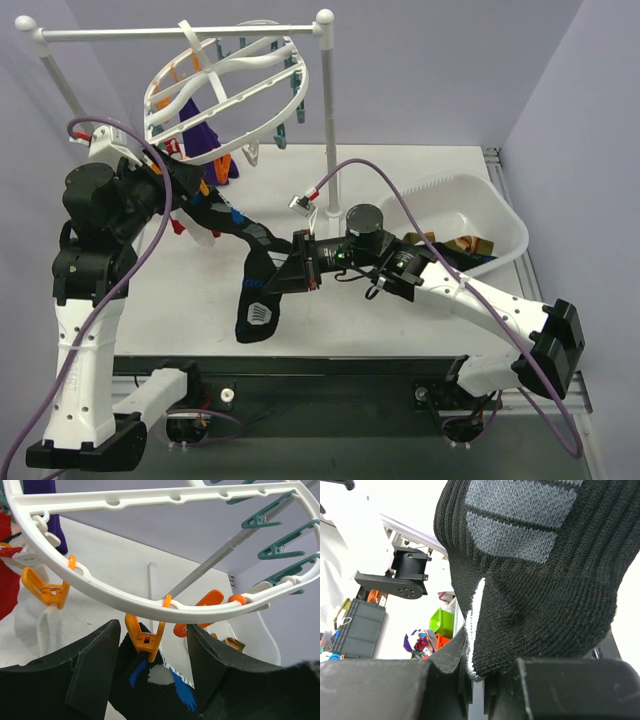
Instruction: Remove the socks clipped to the hanger
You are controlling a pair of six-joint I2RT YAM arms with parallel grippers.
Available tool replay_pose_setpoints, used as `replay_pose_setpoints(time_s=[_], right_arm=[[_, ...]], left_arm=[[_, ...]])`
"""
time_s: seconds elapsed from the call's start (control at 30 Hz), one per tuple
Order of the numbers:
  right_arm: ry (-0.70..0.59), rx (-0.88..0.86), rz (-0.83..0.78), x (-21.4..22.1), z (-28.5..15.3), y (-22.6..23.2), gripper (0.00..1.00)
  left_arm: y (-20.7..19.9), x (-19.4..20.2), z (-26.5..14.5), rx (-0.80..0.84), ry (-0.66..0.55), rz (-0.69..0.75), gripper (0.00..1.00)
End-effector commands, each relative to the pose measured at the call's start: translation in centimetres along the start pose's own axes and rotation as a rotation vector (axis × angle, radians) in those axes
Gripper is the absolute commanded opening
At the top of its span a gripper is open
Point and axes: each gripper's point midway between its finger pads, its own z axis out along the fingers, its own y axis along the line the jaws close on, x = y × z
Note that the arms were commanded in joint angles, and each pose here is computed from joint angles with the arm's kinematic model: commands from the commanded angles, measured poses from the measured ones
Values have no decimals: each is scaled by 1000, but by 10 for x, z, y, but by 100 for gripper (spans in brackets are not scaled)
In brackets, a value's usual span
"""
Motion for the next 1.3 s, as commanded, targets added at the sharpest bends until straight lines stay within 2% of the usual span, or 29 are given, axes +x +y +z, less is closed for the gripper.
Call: replay_pose_setpoints(time_s=[0.0, 0.1, 0.33, 0.43, 0.63, 0.7, 0.87, 1.0, 1.1, 1.17, 1.2, 1.27], right_arm=[[-53, -84, -112, -22, -13, 41, 0], [-53, -83, -113, -21, -13, 41, 0], [-52, -85, -117, -22, -13, 41, 0], [-48, -86, -118, -21, -13, 41, 0], [-47, -73, -112, -17, -16, 40, 0], [-44, -61, -113, -15, -19, 39, 0], [-92, 82, -111, -16, -37, 13, 0], [-142, 326, -52, -20, -76, -36, 0], [-204, 482, -13, -31, -119, -61, 0], [-288, 582, -4, -53, -155, -72, 0], [-286, 644, 35, -50, -171, -81, 0], [-375, 773, 18, -72, -215, -89, 0]], left_arm=[[-18, -11, 6, 106, -25, 24, 66], [-20, -6, 11, 125, 7, 20, 66], [-17, -7, 13, 129, -1, 12, 66], [-18, -6, 16, 146, -4, -2, 58], [-16, -9, 16, 142, -22, 6, 20], [-16, -11, 14, 134, -36, 13, 1], [-14, -15, 9, 113, -52, 37, 0], [-15, -18, 5, 115, -60, 50, 0], [-18, -20, 3, 127, -60, 58, 0], [-24, -22, 0, 148, -62, 63, 0], [-26, -23, -1, 157, -63, 66, 0], [-31, -25, -5, 179, -67, 69, 0]])
